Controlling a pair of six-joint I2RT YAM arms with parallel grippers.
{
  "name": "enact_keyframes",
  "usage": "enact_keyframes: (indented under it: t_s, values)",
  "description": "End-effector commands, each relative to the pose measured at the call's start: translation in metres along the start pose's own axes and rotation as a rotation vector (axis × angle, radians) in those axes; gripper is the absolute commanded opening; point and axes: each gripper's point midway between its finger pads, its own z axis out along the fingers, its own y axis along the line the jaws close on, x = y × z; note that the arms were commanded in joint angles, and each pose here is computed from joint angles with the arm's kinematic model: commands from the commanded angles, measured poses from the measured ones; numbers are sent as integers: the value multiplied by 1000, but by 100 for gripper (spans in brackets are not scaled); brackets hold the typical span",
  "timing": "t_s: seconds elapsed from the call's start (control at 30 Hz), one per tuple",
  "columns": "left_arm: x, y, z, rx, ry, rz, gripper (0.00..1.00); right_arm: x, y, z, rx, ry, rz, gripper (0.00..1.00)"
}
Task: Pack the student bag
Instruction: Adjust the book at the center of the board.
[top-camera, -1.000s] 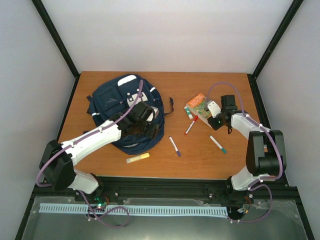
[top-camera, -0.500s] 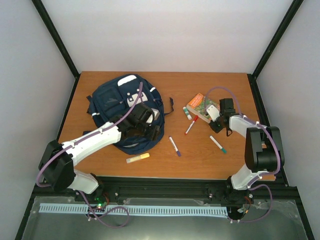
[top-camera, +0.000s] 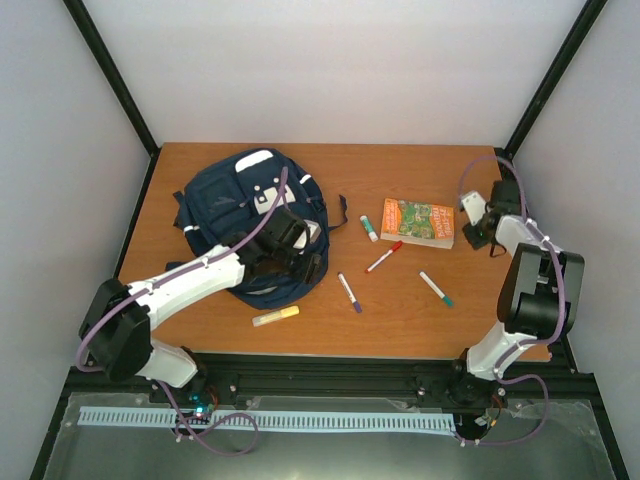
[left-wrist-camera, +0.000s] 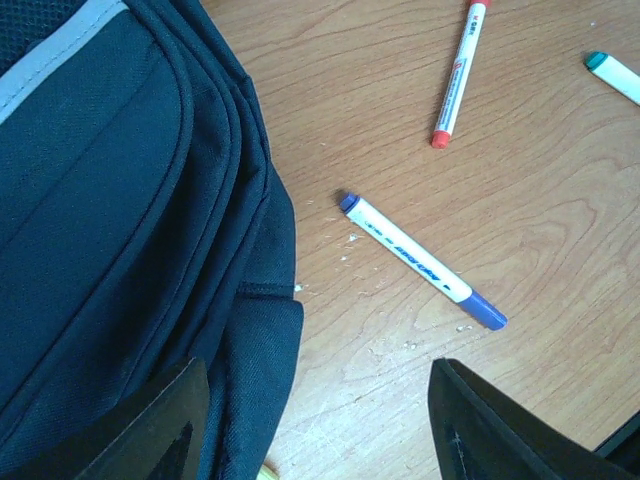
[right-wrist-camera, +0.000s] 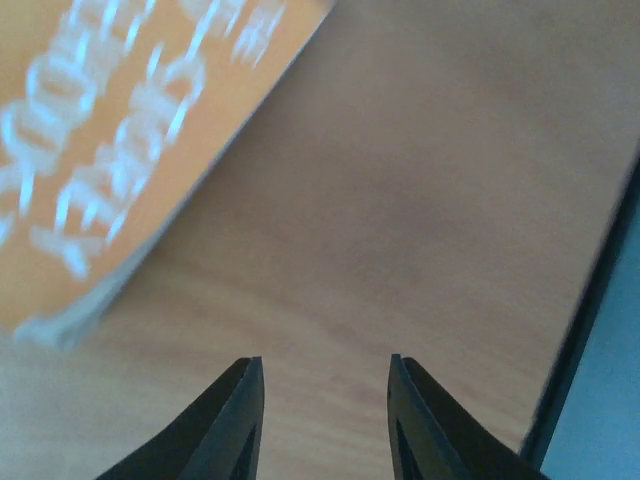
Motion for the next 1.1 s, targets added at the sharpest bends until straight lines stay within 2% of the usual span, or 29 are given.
enact_keyframes:
  t_s: [0.0,0.2,0.33,0.5,0.67,0.87,1.07]
  values:
    - [-6,-10,4,36,-17,-3,62,-42,-17,-28,-59,-114,104,38]
    - [-4,-11,2,43,-19,-5,63,-88,-27,-32,-214,-176,346,53]
    - [-2,-9,1,36,-16,-6,63,-103,-26,-10,-323,-148,546,55]
    - [-2,-10,-6,39,-32,-9,63,-98,-17,17,-393,-61,662,56]
    - [-10,-13,-4,49,-51,-14,63,-84,2,36,-421,23,656,55]
    - [-28,-29,9,108,-53,-19,63,-68,25,62,-439,121,591,49]
    - [-58,-45,24,138,-52,-5,64,-72,41,78,-436,134,432,39]
